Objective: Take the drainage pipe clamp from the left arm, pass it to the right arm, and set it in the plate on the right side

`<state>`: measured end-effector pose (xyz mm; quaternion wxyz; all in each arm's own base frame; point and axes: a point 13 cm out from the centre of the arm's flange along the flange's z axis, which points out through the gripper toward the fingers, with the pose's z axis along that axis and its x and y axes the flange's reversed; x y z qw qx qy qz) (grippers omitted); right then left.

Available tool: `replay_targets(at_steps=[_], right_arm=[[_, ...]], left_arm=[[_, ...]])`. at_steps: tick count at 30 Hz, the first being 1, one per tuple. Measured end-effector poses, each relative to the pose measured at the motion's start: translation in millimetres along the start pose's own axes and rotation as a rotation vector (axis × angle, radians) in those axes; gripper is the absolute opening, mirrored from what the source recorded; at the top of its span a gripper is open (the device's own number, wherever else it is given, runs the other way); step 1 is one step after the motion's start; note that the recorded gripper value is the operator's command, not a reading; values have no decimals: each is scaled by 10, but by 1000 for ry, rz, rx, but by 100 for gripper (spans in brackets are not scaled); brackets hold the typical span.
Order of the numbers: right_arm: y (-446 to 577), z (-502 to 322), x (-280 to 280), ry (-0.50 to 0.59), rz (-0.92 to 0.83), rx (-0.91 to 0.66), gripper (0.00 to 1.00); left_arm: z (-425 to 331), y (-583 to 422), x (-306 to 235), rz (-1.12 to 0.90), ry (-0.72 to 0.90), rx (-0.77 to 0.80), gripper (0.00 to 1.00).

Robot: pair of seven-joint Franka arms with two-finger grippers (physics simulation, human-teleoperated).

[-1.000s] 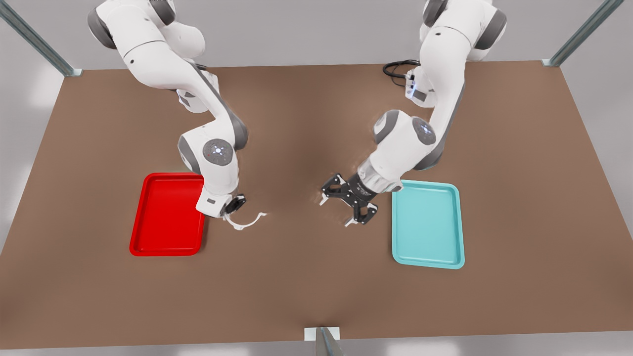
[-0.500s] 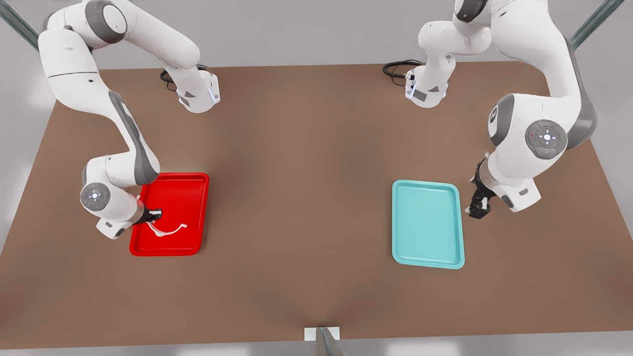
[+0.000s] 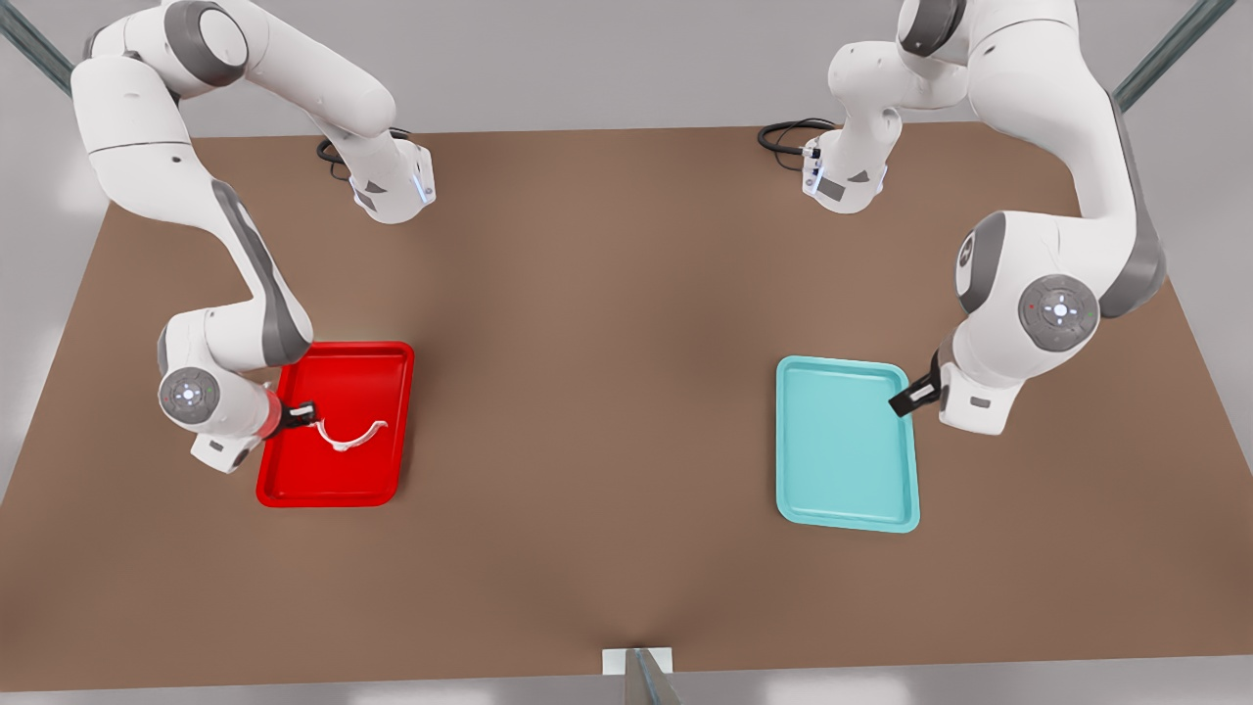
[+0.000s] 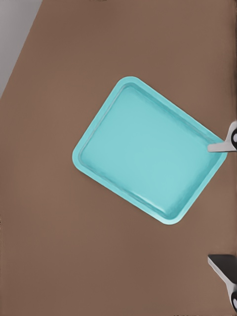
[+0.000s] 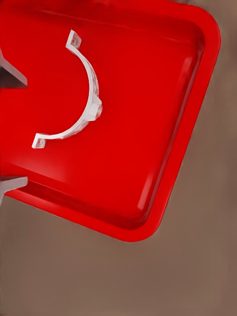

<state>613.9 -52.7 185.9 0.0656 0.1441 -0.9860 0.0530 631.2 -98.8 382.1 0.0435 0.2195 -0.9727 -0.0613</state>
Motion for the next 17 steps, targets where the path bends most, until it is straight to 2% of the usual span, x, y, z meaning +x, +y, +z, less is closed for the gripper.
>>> replay_targets(at_steps=[3, 6, 7, 10, 17], right_arm=[[160, -1724, -657, -243, -22, 9, 100], [406, -2985, -497, -371, -46, 22, 100], [521, -3267, -377, -378, -44, 55, 100], [976, -3298, -81, -266, -6, 132, 100], [353, -3129, 423, -123, 212, -61, 100]], left_arm=[[-21, 4, -2, 87, -2, 1, 100], [-18, 7, -8, 171, -1, 1, 100], [-11, 8, -16, 197, -1, 1, 100], [10, -3, -25, 272, 0, 1, 100], [46, -27, -31, 409, 2, 0, 100]])
